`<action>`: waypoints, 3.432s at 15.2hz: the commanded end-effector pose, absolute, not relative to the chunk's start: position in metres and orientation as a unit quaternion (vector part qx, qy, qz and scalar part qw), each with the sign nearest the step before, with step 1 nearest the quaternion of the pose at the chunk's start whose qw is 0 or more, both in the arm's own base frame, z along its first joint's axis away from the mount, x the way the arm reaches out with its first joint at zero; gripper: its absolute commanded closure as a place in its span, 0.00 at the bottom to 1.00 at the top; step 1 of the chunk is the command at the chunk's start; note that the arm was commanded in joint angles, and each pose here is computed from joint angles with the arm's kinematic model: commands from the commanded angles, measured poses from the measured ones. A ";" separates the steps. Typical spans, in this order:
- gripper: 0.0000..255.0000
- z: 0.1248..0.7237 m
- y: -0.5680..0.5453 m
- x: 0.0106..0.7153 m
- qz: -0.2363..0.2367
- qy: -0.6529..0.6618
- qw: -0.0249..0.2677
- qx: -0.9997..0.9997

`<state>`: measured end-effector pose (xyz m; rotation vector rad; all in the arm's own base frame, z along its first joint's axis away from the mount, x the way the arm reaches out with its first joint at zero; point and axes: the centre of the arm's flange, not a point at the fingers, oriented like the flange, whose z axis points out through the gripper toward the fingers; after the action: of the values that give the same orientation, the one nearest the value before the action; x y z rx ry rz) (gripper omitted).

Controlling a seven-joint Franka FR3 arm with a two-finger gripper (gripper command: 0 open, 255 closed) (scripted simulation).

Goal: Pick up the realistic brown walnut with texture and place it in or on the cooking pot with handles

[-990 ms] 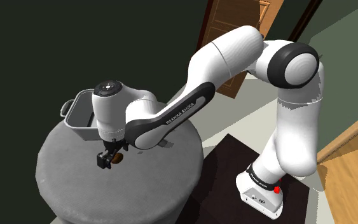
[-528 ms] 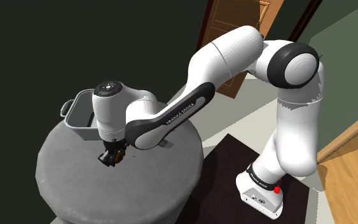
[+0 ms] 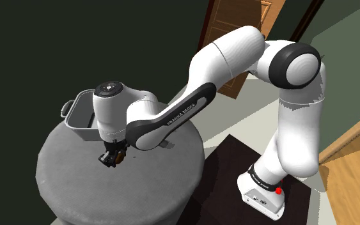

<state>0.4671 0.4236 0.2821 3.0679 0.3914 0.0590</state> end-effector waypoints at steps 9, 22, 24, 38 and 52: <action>1.00 0.330 0.424 0.467 0.019 0.127 0.024 0.991; 1.00 0.398 0.424 0.467 0.019 0.127 0.024 0.991; 1.00 0.409 0.424 0.467 0.019 0.127 0.024 0.991; 1.00 0.480 0.424 0.467 0.019 0.127 0.024 0.991; 1.00 0.484 0.356 0.639 0.019 0.126 0.024 0.991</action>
<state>0.6267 0.3617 0.4806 3.0686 0.3915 0.0596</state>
